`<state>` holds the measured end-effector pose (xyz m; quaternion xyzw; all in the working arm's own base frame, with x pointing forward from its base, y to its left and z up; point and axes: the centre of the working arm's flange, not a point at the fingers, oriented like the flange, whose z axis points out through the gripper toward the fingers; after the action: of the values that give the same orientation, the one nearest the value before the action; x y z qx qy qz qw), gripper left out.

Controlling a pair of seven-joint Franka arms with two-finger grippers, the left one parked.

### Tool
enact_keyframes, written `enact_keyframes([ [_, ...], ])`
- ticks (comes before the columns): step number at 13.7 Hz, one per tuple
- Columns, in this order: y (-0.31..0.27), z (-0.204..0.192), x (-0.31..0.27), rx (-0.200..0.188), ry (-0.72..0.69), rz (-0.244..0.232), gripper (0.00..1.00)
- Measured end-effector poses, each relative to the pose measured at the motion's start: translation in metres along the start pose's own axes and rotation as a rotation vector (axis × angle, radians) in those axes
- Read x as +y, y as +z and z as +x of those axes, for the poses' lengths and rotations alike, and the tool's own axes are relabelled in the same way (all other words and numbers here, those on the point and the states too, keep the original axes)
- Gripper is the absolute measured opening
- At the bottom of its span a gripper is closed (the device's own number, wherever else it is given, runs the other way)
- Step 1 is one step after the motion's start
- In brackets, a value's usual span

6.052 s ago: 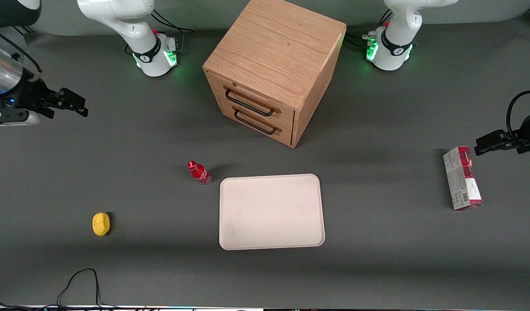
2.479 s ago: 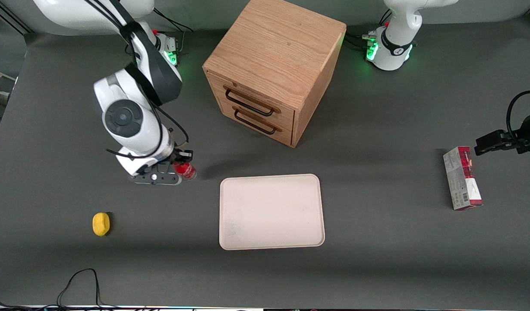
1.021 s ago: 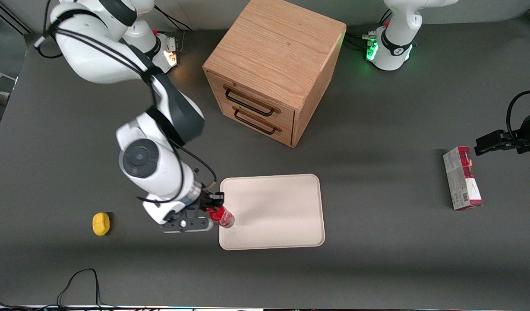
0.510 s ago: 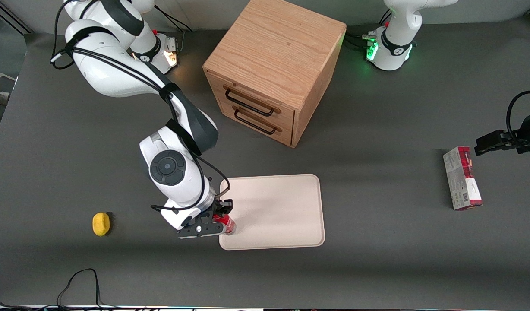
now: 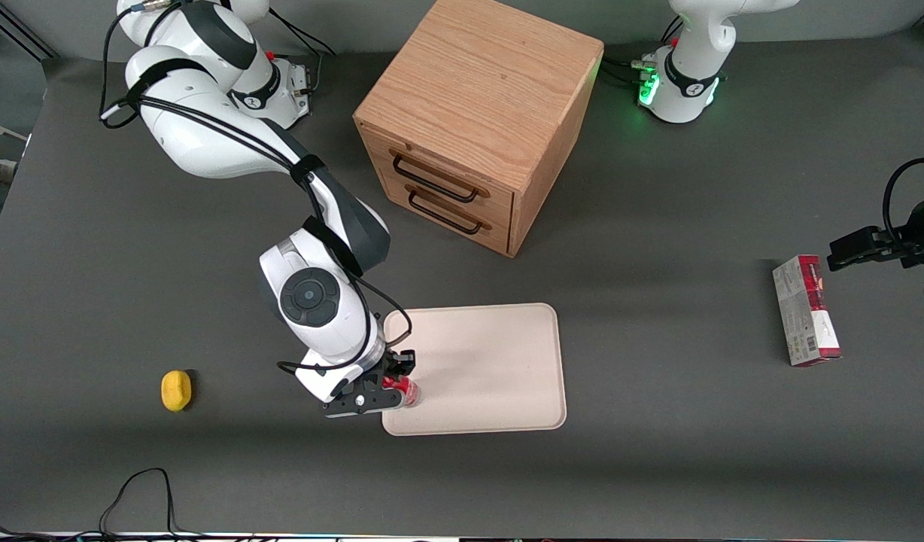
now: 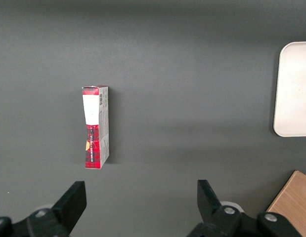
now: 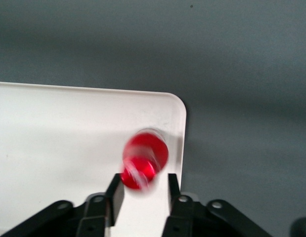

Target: Place coke bottle on tray

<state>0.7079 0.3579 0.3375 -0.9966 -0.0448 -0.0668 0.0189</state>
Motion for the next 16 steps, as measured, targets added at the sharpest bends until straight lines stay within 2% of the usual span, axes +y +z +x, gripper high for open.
enact_keyframes([
  [3, -0.031, 0.006, 0.005, 0.018, 0.014, 0.006, 0.8],
  [5, -0.075, 0.002, 0.009, -0.013, 0.026, 0.033, 0.99],
  [7, -0.126, -0.008, 0.023, -0.05, -0.006, 0.062, 1.0],
  [9, -0.168, -0.027, 0.049, -0.079, -0.022, 0.06, 1.0],
  [12, -0.202, -0.069, 0.111, -0.138, 0.056, 0.029, 1.0],
  [16, -0.222, -0.14, 0.198, -0.184, 0.163, -0.036, 1.0],
])
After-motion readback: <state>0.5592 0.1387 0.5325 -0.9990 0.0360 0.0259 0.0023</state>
